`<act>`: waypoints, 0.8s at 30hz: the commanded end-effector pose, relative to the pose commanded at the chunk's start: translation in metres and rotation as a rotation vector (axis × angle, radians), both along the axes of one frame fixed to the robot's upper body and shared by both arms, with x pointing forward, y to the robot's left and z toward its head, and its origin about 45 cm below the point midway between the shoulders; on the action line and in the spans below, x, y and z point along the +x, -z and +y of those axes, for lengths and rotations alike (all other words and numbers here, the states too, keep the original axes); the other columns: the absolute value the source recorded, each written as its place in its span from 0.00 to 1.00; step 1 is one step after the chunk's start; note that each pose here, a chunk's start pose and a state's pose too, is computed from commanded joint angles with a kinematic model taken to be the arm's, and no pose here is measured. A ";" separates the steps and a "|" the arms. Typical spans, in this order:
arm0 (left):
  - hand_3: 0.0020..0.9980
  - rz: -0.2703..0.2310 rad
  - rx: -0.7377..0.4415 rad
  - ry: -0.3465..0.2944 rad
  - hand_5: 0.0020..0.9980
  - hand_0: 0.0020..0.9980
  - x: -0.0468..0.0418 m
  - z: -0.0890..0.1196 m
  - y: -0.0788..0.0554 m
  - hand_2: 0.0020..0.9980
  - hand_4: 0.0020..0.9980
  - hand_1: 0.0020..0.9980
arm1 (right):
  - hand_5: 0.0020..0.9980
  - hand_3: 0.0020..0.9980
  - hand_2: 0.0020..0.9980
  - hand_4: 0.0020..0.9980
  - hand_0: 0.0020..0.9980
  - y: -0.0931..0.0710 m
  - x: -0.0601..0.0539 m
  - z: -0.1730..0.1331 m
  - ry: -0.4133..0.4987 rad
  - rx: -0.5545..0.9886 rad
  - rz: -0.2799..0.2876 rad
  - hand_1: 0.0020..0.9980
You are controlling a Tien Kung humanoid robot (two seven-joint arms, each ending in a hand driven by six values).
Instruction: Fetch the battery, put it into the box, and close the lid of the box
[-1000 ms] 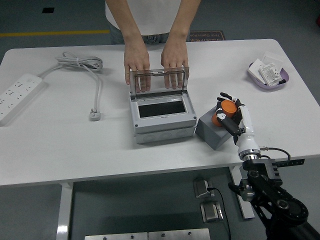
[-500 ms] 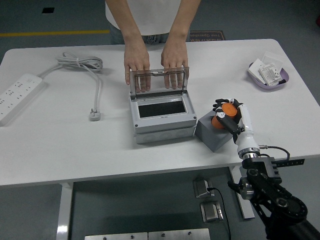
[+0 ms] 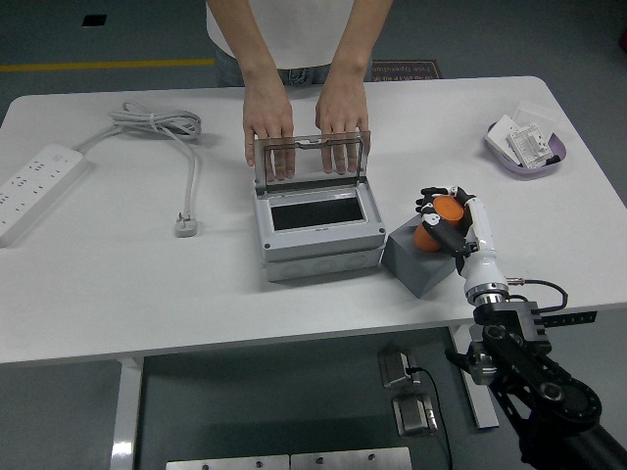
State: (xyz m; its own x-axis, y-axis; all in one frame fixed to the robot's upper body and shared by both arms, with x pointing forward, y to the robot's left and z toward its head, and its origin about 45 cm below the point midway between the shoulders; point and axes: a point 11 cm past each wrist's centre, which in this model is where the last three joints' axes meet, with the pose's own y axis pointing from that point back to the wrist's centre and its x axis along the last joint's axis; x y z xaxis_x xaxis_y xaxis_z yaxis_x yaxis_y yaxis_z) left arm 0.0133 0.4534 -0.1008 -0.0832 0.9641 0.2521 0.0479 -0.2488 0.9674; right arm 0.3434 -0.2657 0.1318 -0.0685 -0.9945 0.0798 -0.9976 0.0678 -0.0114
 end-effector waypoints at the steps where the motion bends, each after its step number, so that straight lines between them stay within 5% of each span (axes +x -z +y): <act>1: 0.77 0.000 0.000 0.000 0.40 0.68 0.0000 0.000 0.000 0.66 0.75 0.68 | 0.00 0.34 0.45 0.15 0.67 -0.001 0.001 0.000 -0.001 -0.003 -0.002 0.49; 22: 0.77 0.002 0.000 0.000 0.40 0.68 -0.0009 -0.001 0.000 0.66 0.75 0.68 | 0.00 0.34 0.45 0.16 0.66 -0.043 0.024 0.014 -0.043 -0.187 -0.074 0.49; 23: 0.77 0.002 0.000 -0.001 0.40 0.68 -0.0010 -0.001 0.000 0.66 0.75 0.68 | 0.00 0.34 0.45 0.15 0.56 -0.045 0.025 0.016 -0.048 -0.193 -0.079 0.47; 24: 0.77 0.003 0.001 -0.001 0.40 0.68 -0.0012 -0.001 0.000 0.66 0.75 0.68 | 0.00 0.34 0.45 0.15 0.56 -0.047 0.027 0.018 -0.053 -0.199 -0.084 0.47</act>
